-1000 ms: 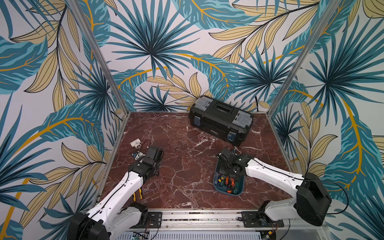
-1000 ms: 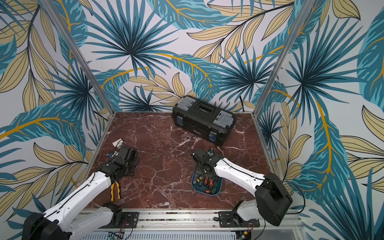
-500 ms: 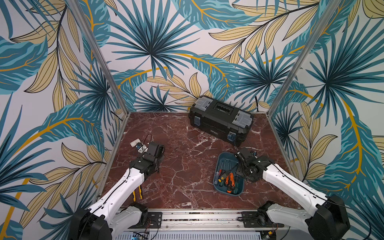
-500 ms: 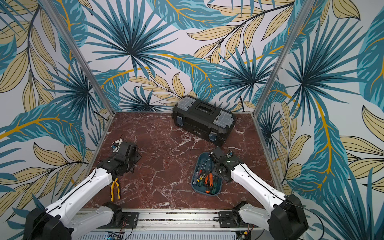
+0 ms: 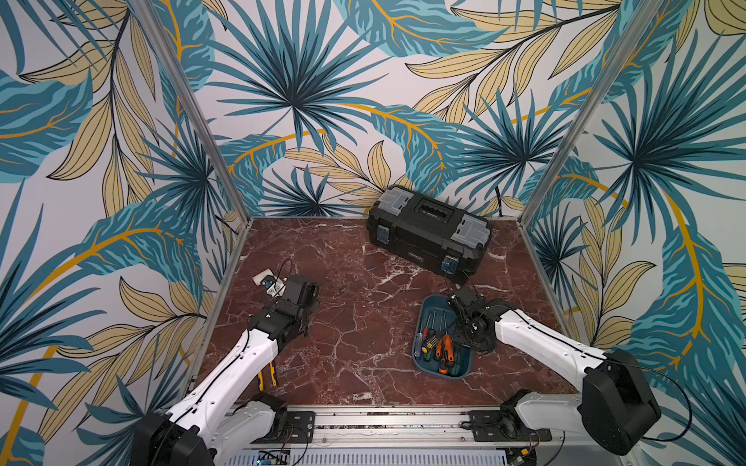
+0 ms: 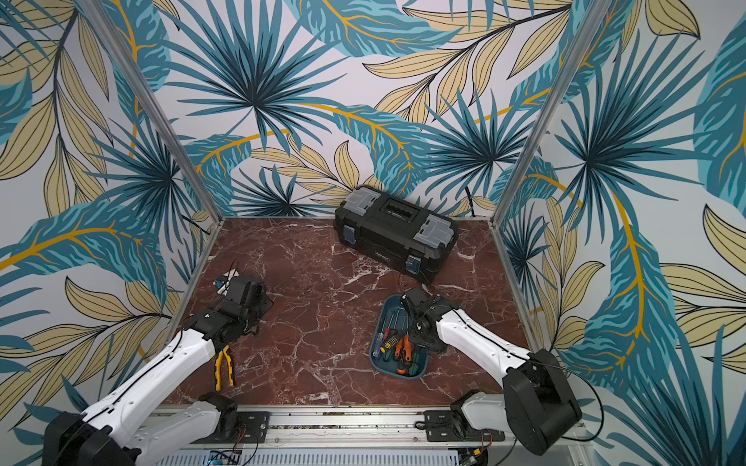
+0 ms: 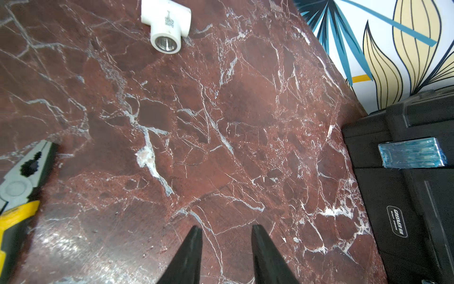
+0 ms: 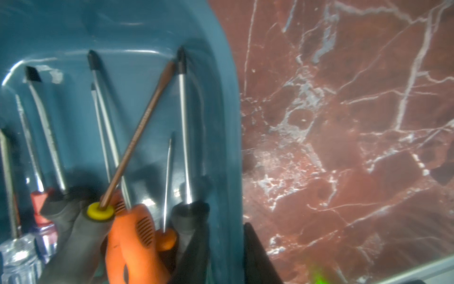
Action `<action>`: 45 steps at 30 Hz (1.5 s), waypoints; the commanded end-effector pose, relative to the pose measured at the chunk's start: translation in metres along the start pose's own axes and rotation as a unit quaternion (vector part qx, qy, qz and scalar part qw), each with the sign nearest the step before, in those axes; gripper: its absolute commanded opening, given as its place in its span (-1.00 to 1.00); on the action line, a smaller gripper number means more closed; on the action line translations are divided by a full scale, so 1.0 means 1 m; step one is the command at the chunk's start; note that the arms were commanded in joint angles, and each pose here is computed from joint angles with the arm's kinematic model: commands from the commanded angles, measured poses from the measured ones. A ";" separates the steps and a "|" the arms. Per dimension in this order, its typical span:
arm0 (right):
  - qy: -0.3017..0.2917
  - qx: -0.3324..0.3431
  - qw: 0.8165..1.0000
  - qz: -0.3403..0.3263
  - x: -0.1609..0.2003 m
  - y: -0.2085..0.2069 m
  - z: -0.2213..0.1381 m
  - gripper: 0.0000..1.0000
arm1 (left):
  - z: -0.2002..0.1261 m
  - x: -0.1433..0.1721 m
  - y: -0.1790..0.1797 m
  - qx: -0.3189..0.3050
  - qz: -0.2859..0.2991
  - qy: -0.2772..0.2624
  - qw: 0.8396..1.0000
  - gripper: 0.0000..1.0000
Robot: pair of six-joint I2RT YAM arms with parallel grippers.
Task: Put the screwdriver on the desktop into the storage box
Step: Move the storage box to the center of the board, then reset both arms
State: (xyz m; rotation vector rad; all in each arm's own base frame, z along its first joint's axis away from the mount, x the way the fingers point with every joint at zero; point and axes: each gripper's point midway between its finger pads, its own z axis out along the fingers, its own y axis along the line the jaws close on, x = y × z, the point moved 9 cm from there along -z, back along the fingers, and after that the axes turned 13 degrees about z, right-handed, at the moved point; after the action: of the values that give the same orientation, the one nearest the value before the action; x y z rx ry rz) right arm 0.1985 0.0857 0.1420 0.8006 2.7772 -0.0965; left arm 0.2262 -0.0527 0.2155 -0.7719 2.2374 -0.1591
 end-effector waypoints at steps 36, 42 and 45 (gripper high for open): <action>-0.426 -0.044 0.904 -0.015 -0.105 -0.047 -0.049 0.99 | 0.076 -0.043 -0.005 -0.073 0.425 -0.263 0.863 1.00; -0.435 -0.090 0.896 -0.025 -0.124 -0.033 0.001 0.99 | 0.108 -0.019 -0.001 -0.017 0.427 -0.286 0.858 1.00; -0.482 -0.117 0.868 -0.007 -0.133 -0.026 0.011 0.99 | 0.107 -0.022 0.001 -0.010 0.424 -0.265 0.866 1.00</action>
State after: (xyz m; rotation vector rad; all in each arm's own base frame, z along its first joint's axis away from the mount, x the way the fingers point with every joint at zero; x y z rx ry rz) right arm 0.2733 -0.0095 0.1430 0.5172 2.0550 -0.2317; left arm 0.3063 -0.0268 0.1285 0.2182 1.9768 0.5052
